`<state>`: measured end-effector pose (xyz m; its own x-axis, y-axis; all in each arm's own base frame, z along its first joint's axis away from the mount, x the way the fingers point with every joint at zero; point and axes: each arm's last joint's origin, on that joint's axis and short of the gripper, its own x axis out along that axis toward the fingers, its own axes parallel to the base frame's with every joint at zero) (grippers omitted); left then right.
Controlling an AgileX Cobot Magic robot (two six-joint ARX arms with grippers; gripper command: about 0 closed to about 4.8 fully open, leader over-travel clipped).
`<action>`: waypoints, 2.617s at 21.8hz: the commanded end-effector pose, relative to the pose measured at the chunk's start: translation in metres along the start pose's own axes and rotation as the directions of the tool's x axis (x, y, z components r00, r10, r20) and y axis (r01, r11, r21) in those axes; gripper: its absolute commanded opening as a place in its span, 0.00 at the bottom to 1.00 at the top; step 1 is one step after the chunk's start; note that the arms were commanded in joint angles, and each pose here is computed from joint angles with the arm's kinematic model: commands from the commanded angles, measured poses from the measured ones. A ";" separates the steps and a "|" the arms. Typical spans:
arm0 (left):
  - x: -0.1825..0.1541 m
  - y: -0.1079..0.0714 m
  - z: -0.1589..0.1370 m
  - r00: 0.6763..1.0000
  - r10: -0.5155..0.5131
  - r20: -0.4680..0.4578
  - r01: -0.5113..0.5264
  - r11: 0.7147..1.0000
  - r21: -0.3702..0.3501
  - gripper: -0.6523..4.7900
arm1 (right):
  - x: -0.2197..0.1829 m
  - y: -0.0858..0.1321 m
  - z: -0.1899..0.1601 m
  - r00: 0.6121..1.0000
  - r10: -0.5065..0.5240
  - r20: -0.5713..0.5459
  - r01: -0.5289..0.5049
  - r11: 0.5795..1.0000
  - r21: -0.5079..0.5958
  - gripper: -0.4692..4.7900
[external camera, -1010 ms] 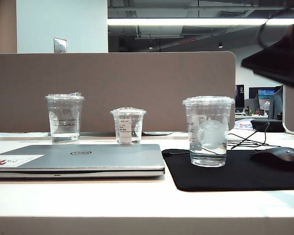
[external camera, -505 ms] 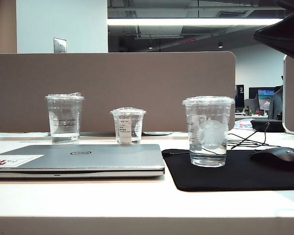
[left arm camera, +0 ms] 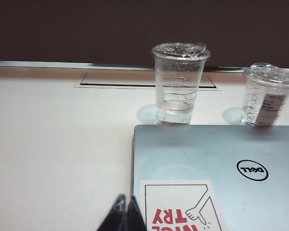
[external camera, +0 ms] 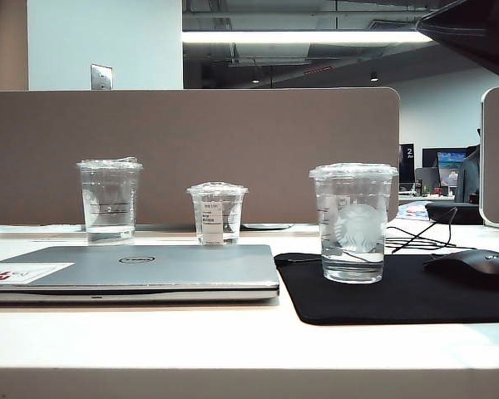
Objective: Pick up the coffee cup on the right and place it on the right side of the laptop.
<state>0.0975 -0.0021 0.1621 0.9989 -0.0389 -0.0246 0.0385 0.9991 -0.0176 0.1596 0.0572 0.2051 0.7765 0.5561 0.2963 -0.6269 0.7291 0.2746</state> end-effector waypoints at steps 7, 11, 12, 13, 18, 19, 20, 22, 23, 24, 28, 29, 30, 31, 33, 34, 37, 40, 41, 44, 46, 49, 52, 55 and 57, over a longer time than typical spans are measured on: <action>0.000 0.000 0.002 1.000 0.001 0.009 -0.001 1.000 0.002 0.11 | 0.002 0.002 0.002 0.999 0.046 -0.013 -0.046 0.999 -0.002 0.07; 0.000 0.000 0.002 1.000 0.001 0.009 -0.001 1.000 0.002 0.11 | 0.002 0.002 0.002 0.999 0.045 -0.015 -0.045 0.999 -0.001 0.07; 0.000 0.000 0.002 1.000 0.001 0.009 -0.001 1.000 0.002 0.11 | 0.002 0.002 0.002 0.999 0.045 -0.015 -0.045 0.999 -0.001 0.07; 0.000 0.000 0.002 1.000 0.001 0.009 -0.001 1.000 0.002 0.11 | 0.002 0.002 0.002 0.999 0.044 -0.015 -0.044 0.999 -0.001 0.07; 0.000 0.000 0.002 1.000 0.001 0.009 -0.001 1.000 0.002 0.11 | 0.002 0.002 0.002 0.999 0.044 -0.017 -0.044 0.999 0.000 0.07; 0.000 0.000 0.002 1.000 0.001 0.009 -0.001 1.000 0.002 0.11 | 0.002 0.002 0.002 0.999 0.044 -0.018 -0.044 0.999 0.000 0.07; 0.000 0.000 0.002 1.000 0.001 0.009 -0.001 1.000 0.002 0.11 | 0.002 0.001 0.001 0.999 0.042 -0.021 -0.042 0.999 -0.004 0.07; 0.000 0.000 0.002 1.000 0.001 0.009 -0.001 1.000 0.002 0.11 | 0.001 0.000 0.000 0.999 0.030 -0.035 -0.033 0.996 -0.083 0.07; 0.000 0.000 0.002 1.000 0.001 0.009 -0.001 1.000 0.002 0.11 | 0.001 0.000 -0.002 0.998 0.022 -0.051 -0.028 0.993 -0.117 0.07; 0.000 0.000 0.002 1.000 0.001 0.009 -0.001 1.000 0.002 0.11 | 0.000 -0.001 -0.004 0.997 0.012 -0.075 -0.023 0.989 -0.145 0.07; 0.000 0.000 0.002 1.000 0.004 0.010 -0.004 1.000 0.002 0.11 | -0.016 -0.010 -0.018 0.921 -0.273 -0.278 0.187 0.935 -0.300 0.07; 0.000 0.000 0.002 1.000 0.000 0.009 0.000 1.000 0.002 0.11 | -0.020 -0.012 -0.018 0.890 -0.358 -0.284 0.264 0.910 -0.319 0.07; 0.000 0.000 0.002 1.000 0.000 0.009 0.000 1.000 0.002 0.11 | -0.028 -0.014 -0.017 0.842 -0.458 -0.286 0.353 0.868 -0.350 0.07; 0.000 0.000 0.002 1.000 0.003 0.009 -0.003 1.000 0.002 0.11 | -0.036 -0.015 -0.013 0.807 -0.520 -0.278 0.411 0.834 -0.368 0.07; 0.000 0.000 0.002 1.000 0.001 0.009 -0.001 1.000 0.002 0.11 | -0.044 -0.016 -0.008 0.787 -0.561 -0.257 0.453 0.808 -0.376 0.07; 0.000 0.000 0.002 1.000 0.001 0.009 -0.001 1.000 0.002 0.11 | -0.049 -0.017 -0.006 0.782 -0.578 -0.236 0.473 0.795 -0.379 0.07; 0.000 0.000 0.002 1.000 0.001 0.009 -0.001 1.000 0.002 0.11 | -0.060 -0.019 -0.003 0.783 -0.598 -0.170 0.508 0.774 -0.379 0.07; 0.000 0.000 0.002 1.000 0.001 0.009 -0.001 1.000 0.002 0.11 | -0.073 -0.021 -0.005 0.786 -0.611 -0.095 0.539 0.752 -0.380 0.07; 0.000 0.000 0.002 1.000 0.001 0.009 -0.001 1.000 0.002 0.11 | -0.076 -0.021 -0.006 0.784 -0.616 -0.076 0.548 0.745 -0.380 0.07; 0.000 0.000 0.002 1.000 0.001 0.009 -0.001 1.000 0.002 0.11 | -0.082 -0.020 -0.007 0.793 -0.608 -0.042 0.551 0.745 -0.376 0.07; 0.000 0.000 0.002 1.000 0.001 0.009 -0.001 1.000 0.002 0.11 | -0.085 -0.019 -0.005 0.792 -0.610 -0.022 0.557 0.738 -0.380 0.07; 0.000 0.000 0.002 1.000 0.001 0.009 -0.001 1.000 0.002 0.11 | -0.087 -0.017 -0.001 0.795 -0.606 0.021 0.567 0.730 -0.382 0.07; 0.000 0.000 0.002 1.000 0.001 0.009 -0.001 1.000 0.002 0.11 | -0.090 -0.014 0.001 0.801 -0.597 0.048 0.567 0.729 -0.384 0.07; 0.000 0.000 0.002 1.000 0.001 0.009 -0.001 1.000 0.002 0.11 | -0.091 -0.013 0.001 0.803 -0.594 0.053 0.566 0.730 -0.383 0.07; 0.000 0.000 0.002 1.000 0.001 0.009 -0.001 1.000 0.002 0.11 | -0.091 -0.014 -0.001 0.801 -0.599 0.025 0.561 0.734 -0.382 0.07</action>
<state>0.0975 -0.0020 0.1621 0.9990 -0.0374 -0.0246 0.0369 0.9992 -0.0176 0.0968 -0.0031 0.1748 0.9947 -0.0066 0.1029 0.0048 0.9998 0.0177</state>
